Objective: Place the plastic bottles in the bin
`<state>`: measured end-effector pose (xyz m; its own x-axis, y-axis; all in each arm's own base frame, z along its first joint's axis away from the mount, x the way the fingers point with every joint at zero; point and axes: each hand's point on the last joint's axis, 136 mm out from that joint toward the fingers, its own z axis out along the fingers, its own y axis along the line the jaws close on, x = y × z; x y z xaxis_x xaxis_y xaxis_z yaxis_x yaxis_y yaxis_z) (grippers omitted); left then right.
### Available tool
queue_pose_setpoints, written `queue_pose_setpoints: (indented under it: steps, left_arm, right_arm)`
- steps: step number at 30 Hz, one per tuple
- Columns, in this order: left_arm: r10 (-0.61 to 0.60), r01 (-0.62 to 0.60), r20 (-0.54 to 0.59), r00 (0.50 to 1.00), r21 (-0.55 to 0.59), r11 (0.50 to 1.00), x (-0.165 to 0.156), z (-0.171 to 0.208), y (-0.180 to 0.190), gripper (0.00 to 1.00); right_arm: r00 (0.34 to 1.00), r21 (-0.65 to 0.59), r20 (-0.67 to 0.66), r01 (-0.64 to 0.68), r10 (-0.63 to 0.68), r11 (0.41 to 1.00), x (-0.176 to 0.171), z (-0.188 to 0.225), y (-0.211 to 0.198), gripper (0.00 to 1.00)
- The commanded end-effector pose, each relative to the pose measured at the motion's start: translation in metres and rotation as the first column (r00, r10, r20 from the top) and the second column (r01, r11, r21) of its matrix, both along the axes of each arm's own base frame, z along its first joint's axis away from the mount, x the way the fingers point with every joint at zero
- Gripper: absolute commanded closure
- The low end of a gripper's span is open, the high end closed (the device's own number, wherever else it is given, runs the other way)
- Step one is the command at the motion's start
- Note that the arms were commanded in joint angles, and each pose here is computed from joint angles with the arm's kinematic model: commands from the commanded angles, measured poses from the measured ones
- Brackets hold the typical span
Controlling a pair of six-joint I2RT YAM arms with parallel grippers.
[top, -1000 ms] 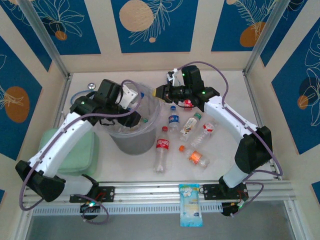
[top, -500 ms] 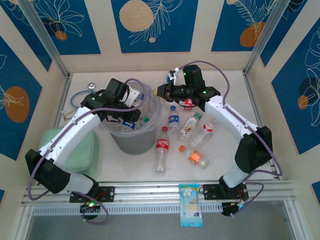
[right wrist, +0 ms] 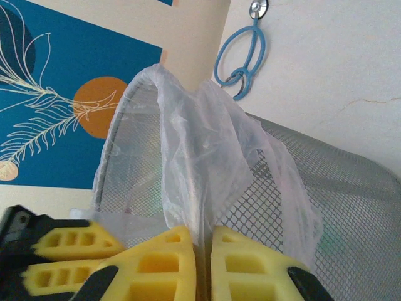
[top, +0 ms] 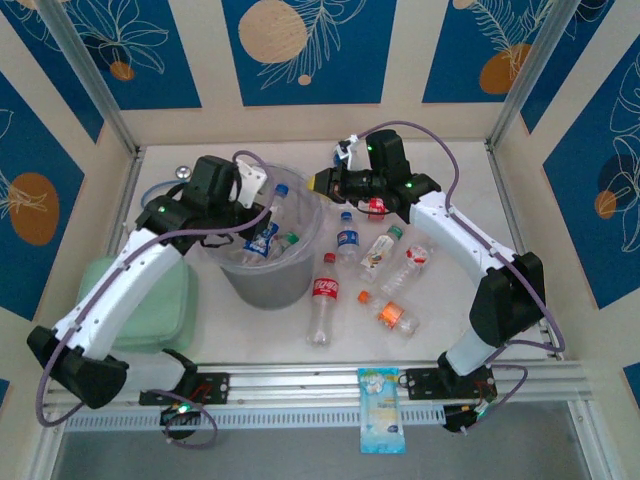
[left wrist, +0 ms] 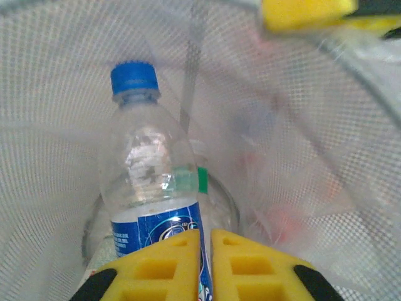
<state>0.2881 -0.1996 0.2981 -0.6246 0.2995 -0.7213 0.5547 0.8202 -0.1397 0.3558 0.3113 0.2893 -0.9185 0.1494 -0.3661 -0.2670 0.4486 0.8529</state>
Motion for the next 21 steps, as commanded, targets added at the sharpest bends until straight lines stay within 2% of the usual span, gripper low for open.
queue_pose_setpoints:
  steps: [1,2,3,5,6,11,16,18,19,21]
  left_arm:
    - [0.040,-0.035,0.076,0.996,-0.072,0.997,0.006,0.025,0.002,0.90]
    - [0.062,-0.057,0.079,0.995,-0.057,0.997,0.008,0.024,0.006,0.87]
    - [0.076,-0.074,0.074,0.994,-0.032,0.997,0.010,0.020,0.010,0.77]
    - [0.093,-0.094,0.038,0.995,0.031,0.995,0.016,0.007,0.013,0.51]
    - [0.088,-0.088,0.015,0.996,0.046,0.995,0.018,0.000,0.011,0.43]
    - [0.073,-0.072,-0.035,0.997,0.054,0.996,0.032,-0.023,-0.002,0.13]
    - [0.086,-0.081,-0.053,0.995,0.100,0.992,0.050,-0.042,-0.007,0.08]
    - [0.093,-0.087,-0.045,0.995,0.125,0.988,0.058,-0.048,-0.007,0.17]
    - [0.097,-0.091,-0.038,0.995,0.132,0.987,0.061,-0.050,-0.007,0.27]
    - [0.099,-0.092,-0.042,0.994,0.142,0.986,0.063,-0.054,-0.007,0.36]
  right_arm:
    - [1.000,-0.012,0.000,-0.001,0.001,1.000,-0.005,-0.005,-0.005,0.93]
    - [1.000,-0.012,0.003,0.002,-0.002,1.000,-0.004,-0.004,-0.006,0.93]
    - [1.000,-0.012,0.004,0.002,-0.002,1.000,-0.005,-0.004,-0.006,0.93]
    - [1.000,-0.010,0.008,0.001,-0.001,1.000,-0.005,-0.003,-0.006,0.93]
    - [1.000,-0.010,0.010,0.001,-0.001,1.000,-0.005,-0.002,-0.006,0.93]
    - [1.000,-0.015,0.013,0.002,-0.002,1.000,-0.006,-0.002,-0.007,0.93]
    - [1.000,-0.017,0.009,0.003,-0.003,1.000,-0.005,-0.003,-0.007,0.93]
    - [1.000,-0.018,0.007,0.002,-0.002,1.000,-0.005,-0.004,-0.007,0.93]
    - [1.000,-0.018,0.007,0.002,-0.002,1.000,-0.005,-0.004,-0.007,0.93]
    - [1.000,-0.021,0.004,0.004,-0.004,1.000,-0.004,-0.005,-0.007,0.93]
